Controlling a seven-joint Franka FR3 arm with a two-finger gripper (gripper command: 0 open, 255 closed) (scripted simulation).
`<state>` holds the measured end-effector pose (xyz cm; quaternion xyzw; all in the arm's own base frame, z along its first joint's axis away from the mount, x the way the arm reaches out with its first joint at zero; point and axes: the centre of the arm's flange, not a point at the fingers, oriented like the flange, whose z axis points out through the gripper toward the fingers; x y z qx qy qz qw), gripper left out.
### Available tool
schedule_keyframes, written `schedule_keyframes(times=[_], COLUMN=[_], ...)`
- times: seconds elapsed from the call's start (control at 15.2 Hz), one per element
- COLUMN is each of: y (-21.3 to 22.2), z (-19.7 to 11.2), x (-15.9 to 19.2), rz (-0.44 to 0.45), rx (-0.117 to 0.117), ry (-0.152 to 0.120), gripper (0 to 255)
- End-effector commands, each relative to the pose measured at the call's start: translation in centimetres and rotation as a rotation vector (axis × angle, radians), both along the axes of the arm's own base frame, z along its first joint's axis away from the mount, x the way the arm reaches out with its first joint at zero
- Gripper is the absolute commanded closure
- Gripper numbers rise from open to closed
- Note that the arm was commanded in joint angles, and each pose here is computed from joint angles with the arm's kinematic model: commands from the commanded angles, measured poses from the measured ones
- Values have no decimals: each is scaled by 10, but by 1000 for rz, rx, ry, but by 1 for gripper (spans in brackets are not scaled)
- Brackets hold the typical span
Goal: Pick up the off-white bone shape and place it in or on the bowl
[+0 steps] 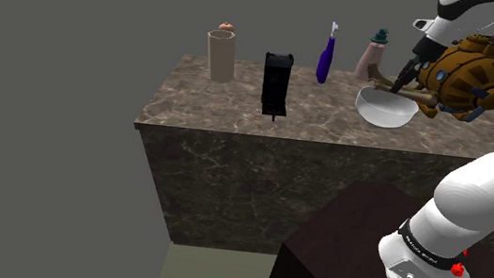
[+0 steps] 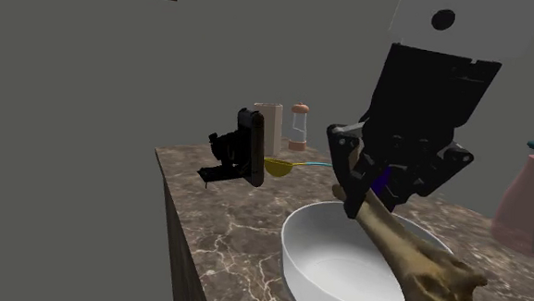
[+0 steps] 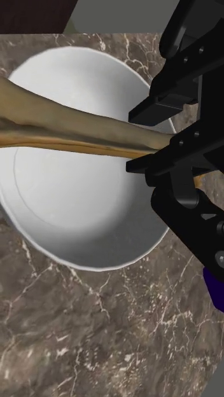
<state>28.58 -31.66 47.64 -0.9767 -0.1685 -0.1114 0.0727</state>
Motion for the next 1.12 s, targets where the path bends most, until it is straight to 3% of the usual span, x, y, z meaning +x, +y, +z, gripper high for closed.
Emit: schedule_keyframes(times=[0.0, 0.2, 0.66, 0.73, 1.06], y=[-1, -1, -1, -1, -1], z=[-10, -27, -27, -27, -27], x=[-1, -1, -1, 0, 0], rz=[0, 0, 0, 0, 0], rx=[-1, -1, -1, -1, -1], ry=[-1, -1, -1, -1, -1], gripper=[255, 255, 255, 0, 0])
